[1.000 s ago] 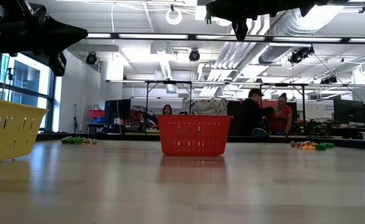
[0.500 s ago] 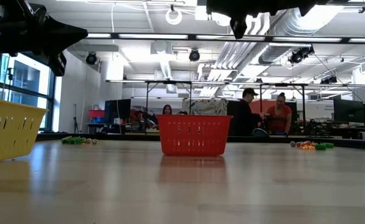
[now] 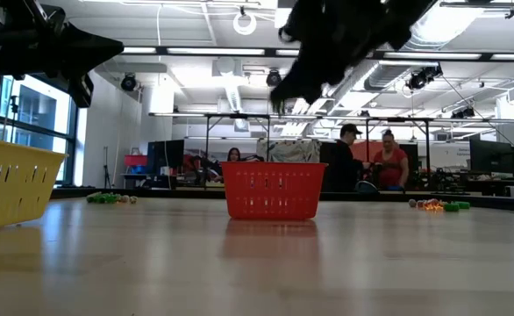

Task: Sort Halloween decoration
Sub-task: Put the green skeleton toy into the red bin

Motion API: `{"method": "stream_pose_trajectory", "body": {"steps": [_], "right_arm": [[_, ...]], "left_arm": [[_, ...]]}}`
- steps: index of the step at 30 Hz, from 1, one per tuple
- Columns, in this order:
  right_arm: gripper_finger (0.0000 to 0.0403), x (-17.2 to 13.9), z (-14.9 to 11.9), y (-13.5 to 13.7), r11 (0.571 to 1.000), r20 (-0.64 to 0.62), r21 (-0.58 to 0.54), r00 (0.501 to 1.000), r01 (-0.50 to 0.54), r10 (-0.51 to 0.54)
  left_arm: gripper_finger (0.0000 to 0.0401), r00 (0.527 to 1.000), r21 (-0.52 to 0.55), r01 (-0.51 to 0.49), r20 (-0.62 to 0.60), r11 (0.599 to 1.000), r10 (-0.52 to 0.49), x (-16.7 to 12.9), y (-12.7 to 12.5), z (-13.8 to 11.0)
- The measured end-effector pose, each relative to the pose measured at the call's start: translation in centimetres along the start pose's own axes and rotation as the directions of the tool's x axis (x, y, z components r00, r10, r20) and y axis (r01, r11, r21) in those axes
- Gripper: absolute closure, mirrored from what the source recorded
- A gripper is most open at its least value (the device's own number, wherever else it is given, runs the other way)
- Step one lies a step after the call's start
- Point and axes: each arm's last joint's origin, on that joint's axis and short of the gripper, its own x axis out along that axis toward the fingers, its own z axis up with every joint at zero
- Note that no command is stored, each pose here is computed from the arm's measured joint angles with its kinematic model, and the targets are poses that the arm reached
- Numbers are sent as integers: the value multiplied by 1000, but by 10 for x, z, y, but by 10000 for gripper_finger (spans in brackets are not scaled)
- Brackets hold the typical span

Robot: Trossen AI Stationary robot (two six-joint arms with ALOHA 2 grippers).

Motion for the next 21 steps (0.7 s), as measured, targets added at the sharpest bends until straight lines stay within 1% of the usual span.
{"method": "stream_pose_trajectory", "body": {"steps": [3,7,10,13,16,19,21], "right_arm": [[352,17,-12,-4,1000,-56,-22,998,-5,4],[347,37,-26,-7,1000,-117,-11,993,-10,9],[344,46,-32,-8,1000,-140,-13,990,3,-5],[330,50,-37,-10,1000,-162,-17,986,20,-22],[300,49,-37,-9,1000,-162,-24,986,19,-23],[257,48,-35,-9,999,-160,-26,987,28,-32],[227,47,-29,-10,999,-166,-31,985,43,-48]], "left_arm": [[401,1000,0,0,0,1000,0,0,0,0],[401,1000,0,0,0,1000,0,0,0,0],[401,1000,0,0,0,1000,0,0,0,0],[401,1000,0,0,0,1000,0,0,0,0],[401,1000,0,0,0,1000,0,0,0,0],[401,1000,0,0,0,1000,0,0,0,0],[401,1000,0,0,0,1000,0,0,0,0]]}}
